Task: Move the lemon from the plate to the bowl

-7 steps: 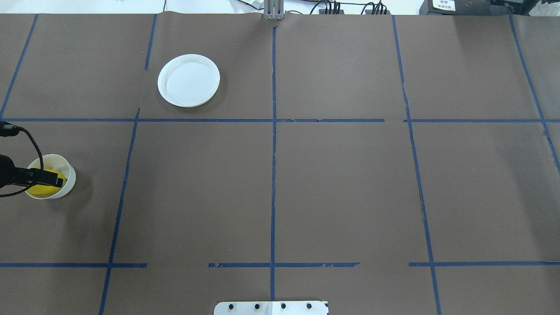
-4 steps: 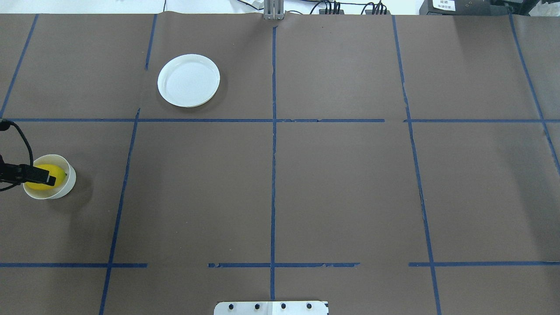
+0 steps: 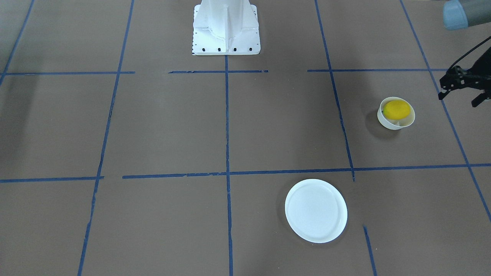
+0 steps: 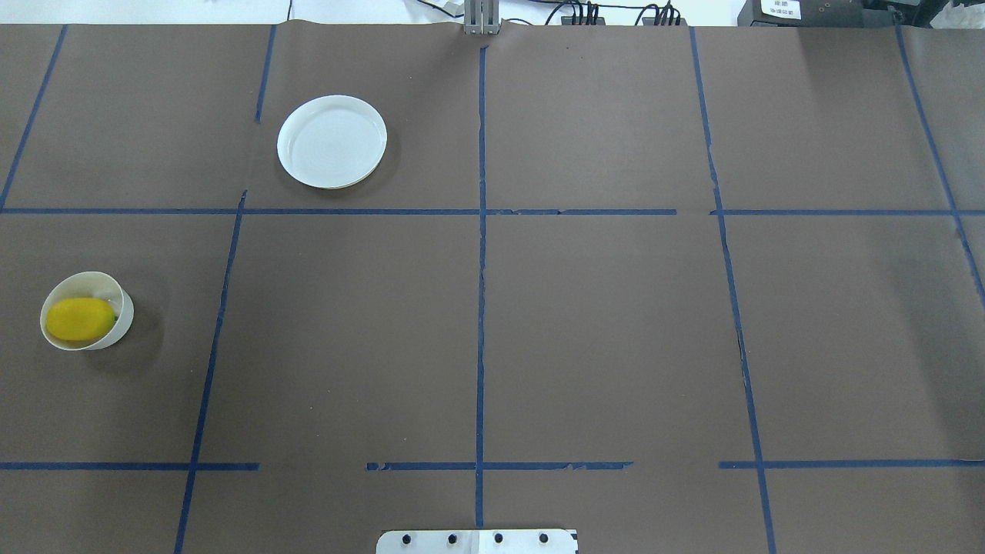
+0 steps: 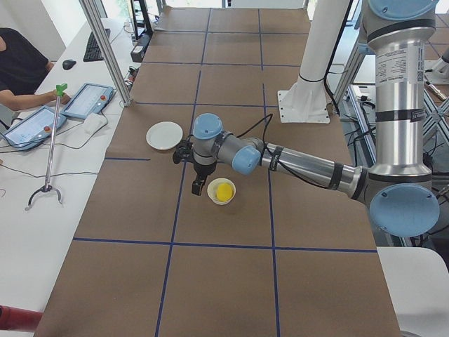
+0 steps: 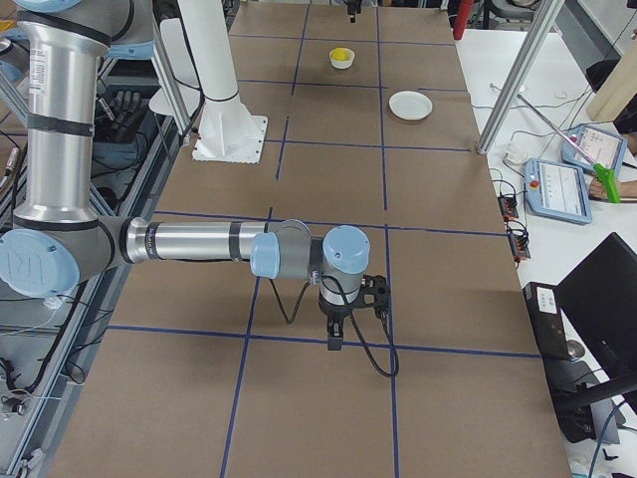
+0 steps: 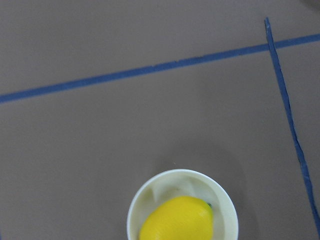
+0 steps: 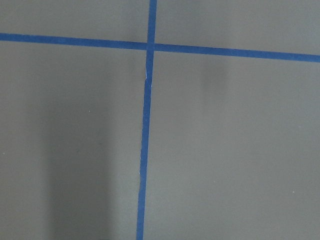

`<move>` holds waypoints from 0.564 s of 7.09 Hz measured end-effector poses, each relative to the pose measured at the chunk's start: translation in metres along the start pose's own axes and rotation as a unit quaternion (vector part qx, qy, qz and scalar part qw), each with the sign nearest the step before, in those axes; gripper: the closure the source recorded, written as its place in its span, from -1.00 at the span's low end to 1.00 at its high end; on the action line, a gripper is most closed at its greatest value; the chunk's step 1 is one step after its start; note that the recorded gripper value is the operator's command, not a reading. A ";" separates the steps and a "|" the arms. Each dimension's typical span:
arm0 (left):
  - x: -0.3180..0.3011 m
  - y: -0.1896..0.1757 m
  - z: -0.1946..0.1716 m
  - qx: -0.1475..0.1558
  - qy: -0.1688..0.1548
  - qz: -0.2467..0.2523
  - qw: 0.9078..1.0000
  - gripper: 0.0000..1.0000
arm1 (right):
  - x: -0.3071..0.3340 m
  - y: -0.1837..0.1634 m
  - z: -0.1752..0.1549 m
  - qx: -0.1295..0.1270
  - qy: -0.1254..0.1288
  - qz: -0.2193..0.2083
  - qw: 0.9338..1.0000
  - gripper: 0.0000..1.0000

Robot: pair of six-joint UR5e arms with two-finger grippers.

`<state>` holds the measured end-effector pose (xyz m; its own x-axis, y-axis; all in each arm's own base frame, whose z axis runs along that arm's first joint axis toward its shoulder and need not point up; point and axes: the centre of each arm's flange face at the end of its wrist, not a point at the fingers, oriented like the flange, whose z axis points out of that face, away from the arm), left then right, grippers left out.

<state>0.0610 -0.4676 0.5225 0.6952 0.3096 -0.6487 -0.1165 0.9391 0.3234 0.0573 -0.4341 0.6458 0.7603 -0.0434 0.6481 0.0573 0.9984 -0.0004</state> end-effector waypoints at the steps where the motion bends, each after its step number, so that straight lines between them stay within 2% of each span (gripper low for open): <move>1: -0.029 0.005 -0.010 0.004 -0.011 -0.011 1.000 -1.00 | 0.000 0.000 0.000 0.000 0.000 0.000 1.000 -1.00; 3: -0.106 0.042 -0.022 -0.010 -0.033 -0.057 0.998 -1.00 | 0.000 0.000 0.000 0.000 0.000 0.000 1.000 -1.00; 4: -0.144 0.066 -0.026 -0.031 -0.038 -0.065 0.997 -1.00 | 0.000 0.000 0.000 0.000 0.000 0.000 1.000 -1.00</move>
<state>-0.0653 -0.4462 0.6191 0.7588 0.1755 -0.6272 -0.0651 0.9786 0.1952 0.0573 -0.4341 0.6457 0.7603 -0.0434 0.6481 0.0573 0.9984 -0.0004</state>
